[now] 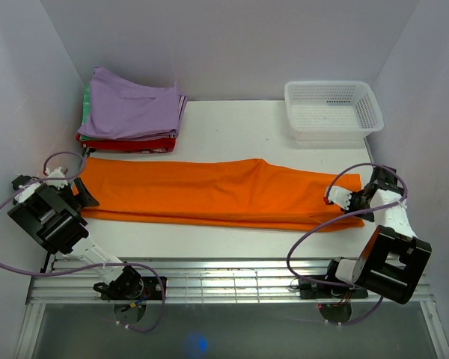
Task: Fold and stack the trousers
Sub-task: Fold the trousers
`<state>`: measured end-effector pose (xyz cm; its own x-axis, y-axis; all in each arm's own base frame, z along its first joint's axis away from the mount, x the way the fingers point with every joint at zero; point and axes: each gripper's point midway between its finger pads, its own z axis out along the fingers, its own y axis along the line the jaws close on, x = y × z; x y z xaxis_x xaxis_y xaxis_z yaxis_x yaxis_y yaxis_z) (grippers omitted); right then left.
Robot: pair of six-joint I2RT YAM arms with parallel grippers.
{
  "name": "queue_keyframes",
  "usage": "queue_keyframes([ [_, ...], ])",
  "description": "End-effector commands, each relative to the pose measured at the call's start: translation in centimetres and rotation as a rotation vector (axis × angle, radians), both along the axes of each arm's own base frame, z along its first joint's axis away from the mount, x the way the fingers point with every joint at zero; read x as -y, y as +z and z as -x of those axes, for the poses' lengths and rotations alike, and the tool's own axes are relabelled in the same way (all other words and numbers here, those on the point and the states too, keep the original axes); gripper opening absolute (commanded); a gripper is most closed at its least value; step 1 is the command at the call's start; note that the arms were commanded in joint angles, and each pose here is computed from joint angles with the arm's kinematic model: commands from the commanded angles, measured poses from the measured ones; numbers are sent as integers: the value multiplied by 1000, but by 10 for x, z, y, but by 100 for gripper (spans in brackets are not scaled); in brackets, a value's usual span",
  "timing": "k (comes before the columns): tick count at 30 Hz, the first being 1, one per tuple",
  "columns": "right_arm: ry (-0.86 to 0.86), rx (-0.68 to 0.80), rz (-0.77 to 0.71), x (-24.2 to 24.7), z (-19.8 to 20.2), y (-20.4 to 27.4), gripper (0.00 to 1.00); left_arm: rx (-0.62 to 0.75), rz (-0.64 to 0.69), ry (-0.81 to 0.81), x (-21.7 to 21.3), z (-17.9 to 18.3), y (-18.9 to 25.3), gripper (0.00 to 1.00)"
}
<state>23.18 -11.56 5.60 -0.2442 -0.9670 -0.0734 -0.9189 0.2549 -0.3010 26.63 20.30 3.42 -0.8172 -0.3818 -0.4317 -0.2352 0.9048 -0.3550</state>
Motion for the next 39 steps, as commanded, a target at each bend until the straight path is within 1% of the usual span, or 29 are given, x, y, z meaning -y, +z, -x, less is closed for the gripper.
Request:
queue_keyframes([
  [1,8,25,78,25,-5,17,8,-36,-66,7,-18,1,-8,98],
  [6,-25,18,97,48,0,21,8,-48,-70,13,-20,3,-12,98],
  [16,-22,26,107,59,1,28,8,-67,-87,20,-24,5,-16,98],
  [23,-52,36,117,79,-2,37,8,-70,-92,23,-26,6,-17,98],
  [28,-43,38,117,79,-1,36,8,-70,-96,21,-27,6,-17,98],
  [32,-24,-7,83,66,13,23,9,-54,-78,0,-22,5,-14,98],
  [33,-12,-20,71,61,19,22,24,-27,-38,-23,-14,1,-8,98],
  [34,-12,-18,72,59,21,22,25,-35,-33,-43,-10,5,-7,98],
  [35,-9,-18,53,54,23,21,37,16,-24,-94,-6,0,2,98],
  [37,-7,17,35,49,20,33,51,61,-7,-157,10,2,21,98],
  [38,-10,24,-25,37,21,37,62,109,-16,-218,15,0,32,98],
  [39,-13,73,-33,38,11,56,66,129,-27,-246,19,0,40,98],
])
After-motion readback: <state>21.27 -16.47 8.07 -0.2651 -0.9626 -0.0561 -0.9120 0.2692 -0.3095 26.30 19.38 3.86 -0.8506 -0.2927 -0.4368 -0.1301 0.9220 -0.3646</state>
